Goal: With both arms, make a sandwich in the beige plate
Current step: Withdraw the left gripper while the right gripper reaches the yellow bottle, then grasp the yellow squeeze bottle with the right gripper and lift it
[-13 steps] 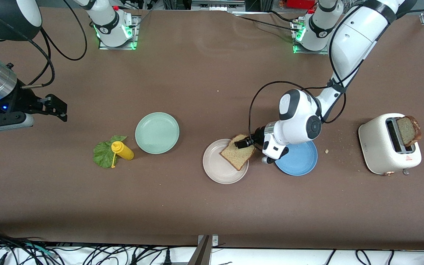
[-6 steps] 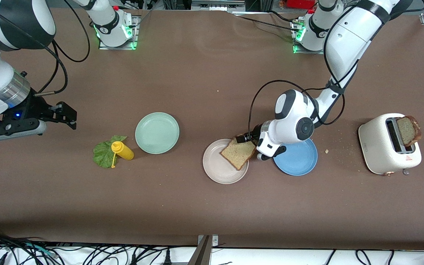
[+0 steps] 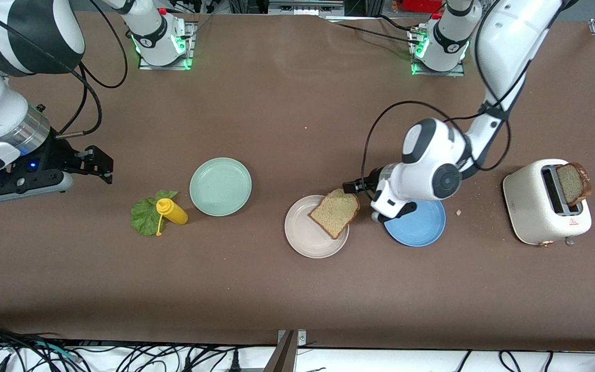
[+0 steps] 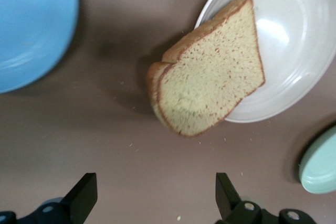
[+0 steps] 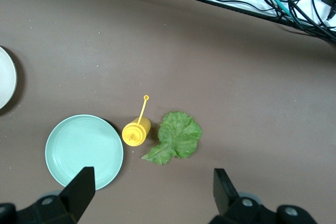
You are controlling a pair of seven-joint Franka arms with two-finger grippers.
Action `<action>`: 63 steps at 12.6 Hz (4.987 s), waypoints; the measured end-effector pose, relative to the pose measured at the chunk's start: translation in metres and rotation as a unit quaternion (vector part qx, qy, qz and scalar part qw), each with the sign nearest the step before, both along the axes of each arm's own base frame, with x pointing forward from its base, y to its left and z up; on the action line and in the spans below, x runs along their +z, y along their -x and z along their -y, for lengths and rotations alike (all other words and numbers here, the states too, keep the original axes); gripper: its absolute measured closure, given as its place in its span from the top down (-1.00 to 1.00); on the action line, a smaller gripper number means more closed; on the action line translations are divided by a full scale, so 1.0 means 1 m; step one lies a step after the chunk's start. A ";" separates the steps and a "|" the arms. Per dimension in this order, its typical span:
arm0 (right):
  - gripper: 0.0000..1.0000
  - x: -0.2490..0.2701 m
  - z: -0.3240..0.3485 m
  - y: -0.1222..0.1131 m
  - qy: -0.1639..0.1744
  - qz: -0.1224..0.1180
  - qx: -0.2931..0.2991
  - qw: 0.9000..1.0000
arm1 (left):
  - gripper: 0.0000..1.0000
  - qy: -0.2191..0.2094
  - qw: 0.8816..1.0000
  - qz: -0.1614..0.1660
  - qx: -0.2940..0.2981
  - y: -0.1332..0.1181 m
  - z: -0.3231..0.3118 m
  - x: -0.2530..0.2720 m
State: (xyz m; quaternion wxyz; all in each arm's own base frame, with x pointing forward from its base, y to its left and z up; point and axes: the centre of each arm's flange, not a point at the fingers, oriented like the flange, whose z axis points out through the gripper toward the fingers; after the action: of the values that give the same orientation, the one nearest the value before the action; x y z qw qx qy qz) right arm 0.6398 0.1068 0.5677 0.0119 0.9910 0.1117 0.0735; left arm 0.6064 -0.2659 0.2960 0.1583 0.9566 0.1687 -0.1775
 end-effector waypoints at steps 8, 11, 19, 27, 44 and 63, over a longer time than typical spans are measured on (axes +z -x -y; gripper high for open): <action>1.00 -0.008 -0.002 -0.002 0.001 -0.007 0.001 1.000 | 0.98 -0.106 0.989 0.105 0.006 -0.041 -0.149 0.196; 1.00 -0.069 -0.032 -0.009 0.013 -0.059 0.023 0.998 | 0.98 -0.133 0.982 0.130 -0.041 -0.047 -0.181 0.201; 1.00 -0.181 -0.029 -0.040 -0.056 -0.126 0.125 0.983 | 1.00 -0.117 0.974 0.157 -0.113 -0.053 -0.263 0.210; 1.00 -0.213 0.071 -0.052 -0.166 -0.013 0.434 0.886 | 1.00 -0.115 0.974 0.155 -0.121 -0.052 -0.261 0.210; 1.00 -0.404 0.114 -0.019 -0.301 0.171 0.589 0.730 | 1.00 -0.114 0.974 0.154 -0.123 -0.052 -0.259 0.210; -0.31 -0.415 0.100 -0.009 -0.331 0.235 0.566 0.718 | 1.00 -0.113 0.973 0.154 -0.127 -0.051 -0.259 0.209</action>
State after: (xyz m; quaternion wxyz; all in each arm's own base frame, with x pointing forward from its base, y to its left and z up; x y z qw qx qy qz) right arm 0.6484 0.0065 0.1523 -0.3350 0.6347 0.6138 0.3289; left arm 0.6579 -0.0073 0.5051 0.0491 0.9977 0.0384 -0.0264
